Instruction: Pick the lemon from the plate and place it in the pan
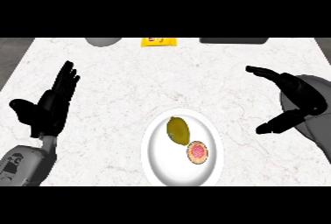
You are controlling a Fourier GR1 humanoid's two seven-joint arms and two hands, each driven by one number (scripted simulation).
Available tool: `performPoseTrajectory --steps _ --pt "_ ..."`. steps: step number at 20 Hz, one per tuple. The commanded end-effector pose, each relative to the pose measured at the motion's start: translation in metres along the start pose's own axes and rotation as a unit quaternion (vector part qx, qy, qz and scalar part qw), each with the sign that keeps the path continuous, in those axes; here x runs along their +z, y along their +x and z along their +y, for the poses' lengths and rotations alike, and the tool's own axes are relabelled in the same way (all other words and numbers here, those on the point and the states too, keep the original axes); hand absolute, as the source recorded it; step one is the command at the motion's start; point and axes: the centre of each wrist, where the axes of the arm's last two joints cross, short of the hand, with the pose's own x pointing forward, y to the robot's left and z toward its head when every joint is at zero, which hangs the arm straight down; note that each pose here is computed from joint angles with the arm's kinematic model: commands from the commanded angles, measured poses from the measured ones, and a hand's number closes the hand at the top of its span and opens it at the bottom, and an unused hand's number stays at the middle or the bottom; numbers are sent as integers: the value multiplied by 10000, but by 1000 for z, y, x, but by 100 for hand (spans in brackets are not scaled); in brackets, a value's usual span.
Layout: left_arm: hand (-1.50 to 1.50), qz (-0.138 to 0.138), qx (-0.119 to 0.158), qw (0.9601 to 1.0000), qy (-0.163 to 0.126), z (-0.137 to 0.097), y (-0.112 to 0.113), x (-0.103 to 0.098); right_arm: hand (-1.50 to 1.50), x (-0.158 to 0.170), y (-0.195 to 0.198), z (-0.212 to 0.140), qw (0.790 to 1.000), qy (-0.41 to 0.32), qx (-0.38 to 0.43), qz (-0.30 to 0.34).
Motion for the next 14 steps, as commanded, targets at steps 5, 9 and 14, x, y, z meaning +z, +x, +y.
performPoseTrajectory --steps 5,9,14 --pt "0 59 -43 9999 69 10 -10 1 -150 -43 28 -42 9952 882 383 -168" --pt "0 64 -27 9999 150 20 -13 -5 -150 -69 54 -24 9936 792 747 -304" --pt "0 -9 -11 10000 99 16 -5 -5 -150 -76 58 -12 9917 1135 394 -449"
